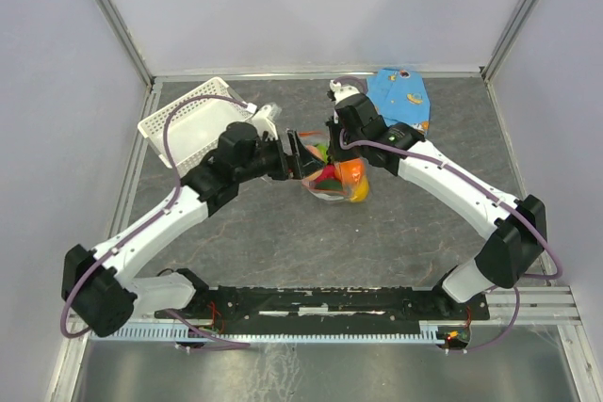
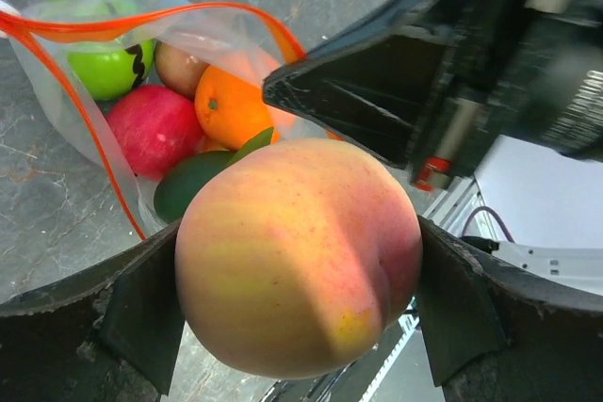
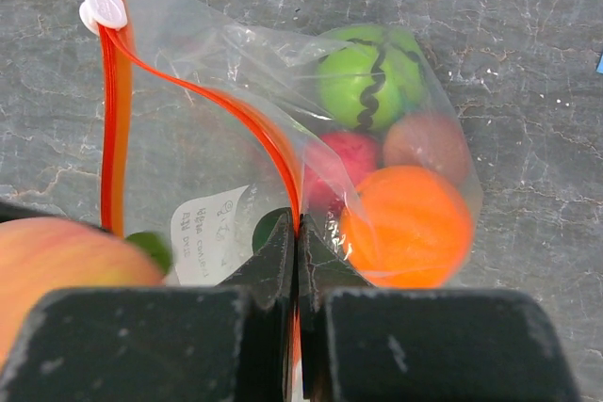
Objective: Place the food in the zip-top bag and seal the zipper
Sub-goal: Place the fake fruit in the zipper food storage bag.
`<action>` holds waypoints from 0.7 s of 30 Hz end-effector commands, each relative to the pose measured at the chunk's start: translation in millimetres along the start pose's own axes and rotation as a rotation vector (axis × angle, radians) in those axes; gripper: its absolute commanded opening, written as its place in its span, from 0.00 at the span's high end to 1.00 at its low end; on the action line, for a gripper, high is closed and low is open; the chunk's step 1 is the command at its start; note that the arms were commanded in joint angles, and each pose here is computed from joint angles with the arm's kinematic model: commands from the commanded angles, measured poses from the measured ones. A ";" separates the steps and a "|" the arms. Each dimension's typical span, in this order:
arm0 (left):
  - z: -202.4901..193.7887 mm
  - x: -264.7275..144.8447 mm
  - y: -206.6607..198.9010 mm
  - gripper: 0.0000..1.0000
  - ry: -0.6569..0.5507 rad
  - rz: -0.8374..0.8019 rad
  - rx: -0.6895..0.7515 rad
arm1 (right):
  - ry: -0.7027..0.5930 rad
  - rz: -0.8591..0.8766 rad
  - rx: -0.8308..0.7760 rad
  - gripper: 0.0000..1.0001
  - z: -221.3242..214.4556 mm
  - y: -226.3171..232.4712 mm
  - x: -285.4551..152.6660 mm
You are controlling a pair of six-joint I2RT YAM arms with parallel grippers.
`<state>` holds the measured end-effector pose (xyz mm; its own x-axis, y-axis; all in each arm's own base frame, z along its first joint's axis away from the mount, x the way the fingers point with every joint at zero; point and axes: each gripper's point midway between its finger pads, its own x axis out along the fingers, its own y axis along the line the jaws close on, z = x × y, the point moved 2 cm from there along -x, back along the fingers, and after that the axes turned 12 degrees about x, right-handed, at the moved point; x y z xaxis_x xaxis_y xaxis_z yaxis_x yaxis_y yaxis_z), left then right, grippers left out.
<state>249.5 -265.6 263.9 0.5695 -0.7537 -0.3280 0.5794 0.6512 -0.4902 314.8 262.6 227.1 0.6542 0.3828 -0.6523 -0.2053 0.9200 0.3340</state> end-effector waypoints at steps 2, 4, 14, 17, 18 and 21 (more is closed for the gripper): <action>23.4 20.9 -0.1 0.43 -0.068 0.047 -0.055 | -0.077 0.061 0.032 0.98 27.4 15.7 -18.6; 18.9 26.7 4.4 0.42 -0.051 0.074 -0.066 | -0.086 0.064 0.033 0.98 29.3 16.2 -22.2; 5.0 43.9 36.6 0.32 0.008 0.269 -0.134 | -0.104 0.096 0.029 0.98 35.8 21.2 -33.8; 10.0 46.2 38.5 0.25 0.008 0.295 -0.135 | -0.096 0.099 0.029 0.98 34.0 21.6 -32.5; 12.0 46.1 38.3 0.23 0.008 0.300 -0.134 | -0.094 0.099 0.030 0.98 33.3 21.5 -31.9; 18.5 45.3 31.2 0.17 0.003 0.269 -0.119 | -0.095 0.103 0.035 0.98 32.6 22.0 -31.2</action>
<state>296.9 -272.1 216.1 0.6536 -0.5458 -0.5243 0.3324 0.8294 -0.4490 311.0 264.9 242.6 0.6561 0.4184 -0.6281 -0.2262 0.9030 0.3652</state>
